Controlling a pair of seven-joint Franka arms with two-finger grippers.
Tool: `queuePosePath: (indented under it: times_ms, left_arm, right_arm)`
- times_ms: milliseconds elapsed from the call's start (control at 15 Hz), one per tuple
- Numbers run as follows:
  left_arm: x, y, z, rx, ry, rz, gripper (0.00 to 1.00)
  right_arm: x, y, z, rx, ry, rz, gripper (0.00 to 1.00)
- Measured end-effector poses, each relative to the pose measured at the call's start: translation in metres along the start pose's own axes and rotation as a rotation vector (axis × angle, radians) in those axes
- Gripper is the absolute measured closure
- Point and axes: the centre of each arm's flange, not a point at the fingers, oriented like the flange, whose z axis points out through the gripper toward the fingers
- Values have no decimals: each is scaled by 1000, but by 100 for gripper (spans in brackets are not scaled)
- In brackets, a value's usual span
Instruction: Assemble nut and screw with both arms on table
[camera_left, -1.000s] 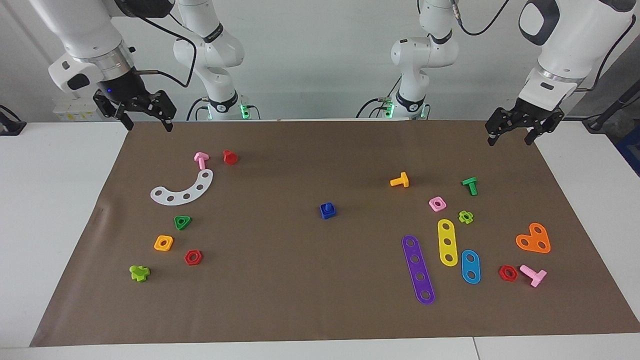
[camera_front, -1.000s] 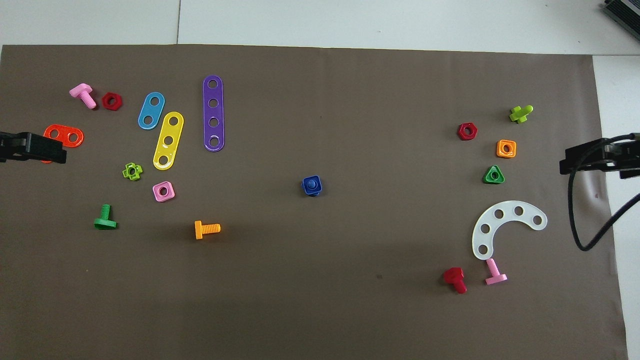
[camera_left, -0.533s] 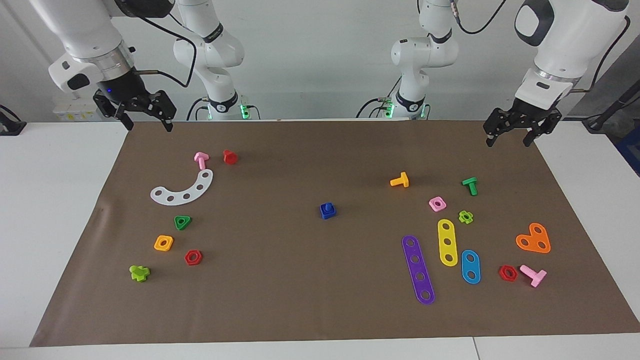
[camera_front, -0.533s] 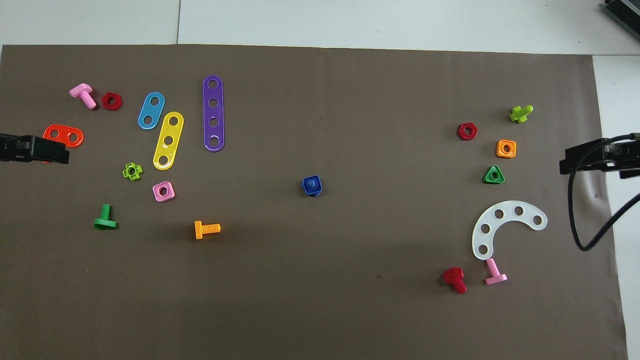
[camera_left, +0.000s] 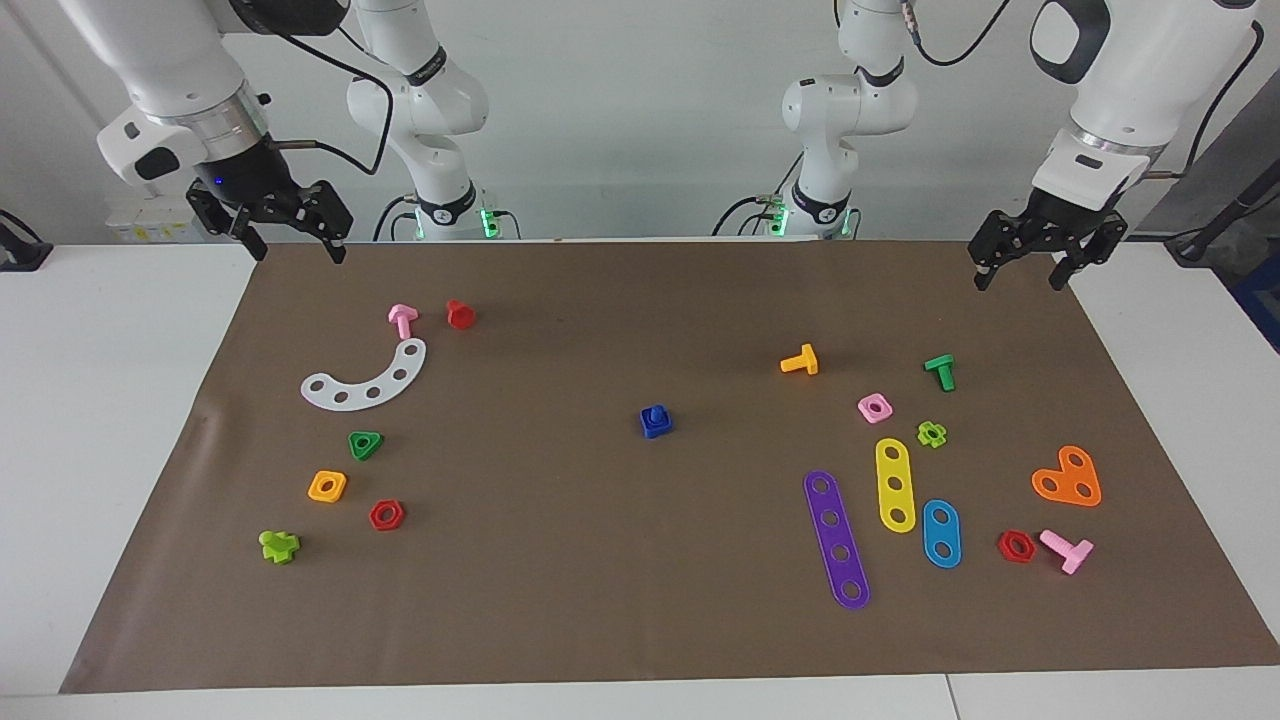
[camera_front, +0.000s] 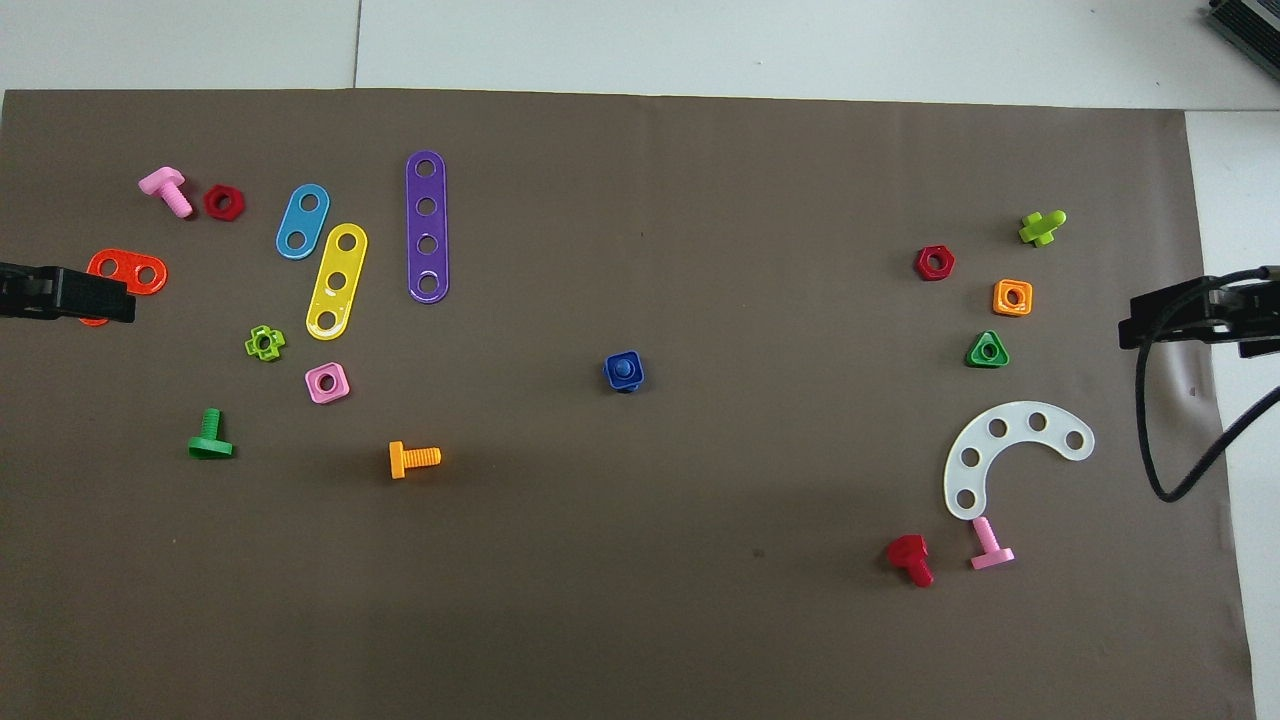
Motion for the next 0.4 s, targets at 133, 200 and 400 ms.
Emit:
queuePosePath:
  times_ms: [133, 200, 400]
  left_arm:
    - [-1, 2, -6, -6, -6, 1, 0]
    - [-2, 1, -10, -6, -14, 1, 0]
    - [-3, 2, -18, -8, -32, 1, 0]
  right_arm:
    - [0, 0, 0, 0, 0, 0, 0]
    - [0, 0, 0, 0, 0, 0, 0]
    - [0, 0, 0, 0, 0, 0, 0]
